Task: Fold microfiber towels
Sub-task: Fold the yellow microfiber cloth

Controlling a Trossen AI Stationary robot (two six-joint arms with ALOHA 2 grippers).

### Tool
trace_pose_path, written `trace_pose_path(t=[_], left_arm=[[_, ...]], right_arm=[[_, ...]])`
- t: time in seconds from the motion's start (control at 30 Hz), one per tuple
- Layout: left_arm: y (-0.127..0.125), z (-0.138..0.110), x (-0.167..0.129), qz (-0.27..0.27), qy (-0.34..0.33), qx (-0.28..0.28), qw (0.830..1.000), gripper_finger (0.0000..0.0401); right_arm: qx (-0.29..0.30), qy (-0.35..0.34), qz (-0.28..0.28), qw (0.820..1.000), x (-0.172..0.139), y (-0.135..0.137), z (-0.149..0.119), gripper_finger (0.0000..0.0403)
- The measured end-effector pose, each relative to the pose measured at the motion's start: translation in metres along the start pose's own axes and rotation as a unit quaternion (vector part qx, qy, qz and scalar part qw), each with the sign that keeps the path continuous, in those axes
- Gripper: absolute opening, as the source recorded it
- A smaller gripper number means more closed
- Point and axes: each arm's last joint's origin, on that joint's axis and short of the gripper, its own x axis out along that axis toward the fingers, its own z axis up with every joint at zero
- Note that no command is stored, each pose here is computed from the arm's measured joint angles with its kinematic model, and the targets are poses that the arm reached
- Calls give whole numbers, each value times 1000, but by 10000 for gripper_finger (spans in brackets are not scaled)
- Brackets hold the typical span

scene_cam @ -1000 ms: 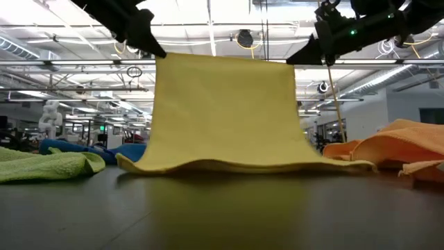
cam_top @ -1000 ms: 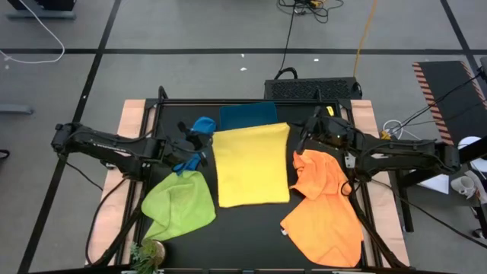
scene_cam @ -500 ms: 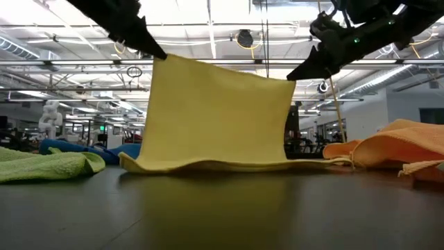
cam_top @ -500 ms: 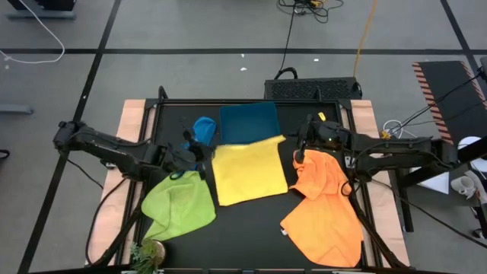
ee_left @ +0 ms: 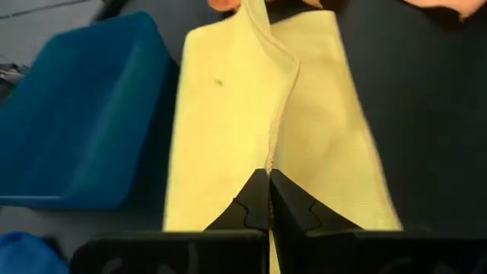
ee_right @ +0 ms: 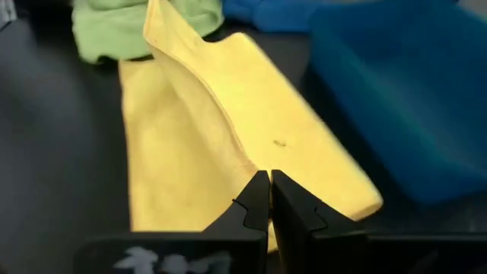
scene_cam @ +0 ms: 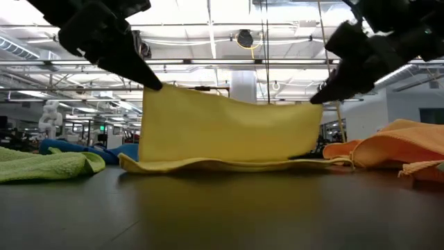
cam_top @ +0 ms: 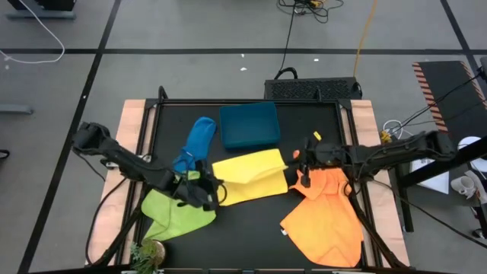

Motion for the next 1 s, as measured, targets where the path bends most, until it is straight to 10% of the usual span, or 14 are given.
trace_pose_path(t=[0.43,1.0], left_arm=[[-19,-15,11,-19,33,-12,999,3],[-12,-15,2,-10,44,14,999,2]], right_arm=[[30,-88,64,994,-4,10,-53,0],[69,-104,104,987,-8,20,-52,0]])
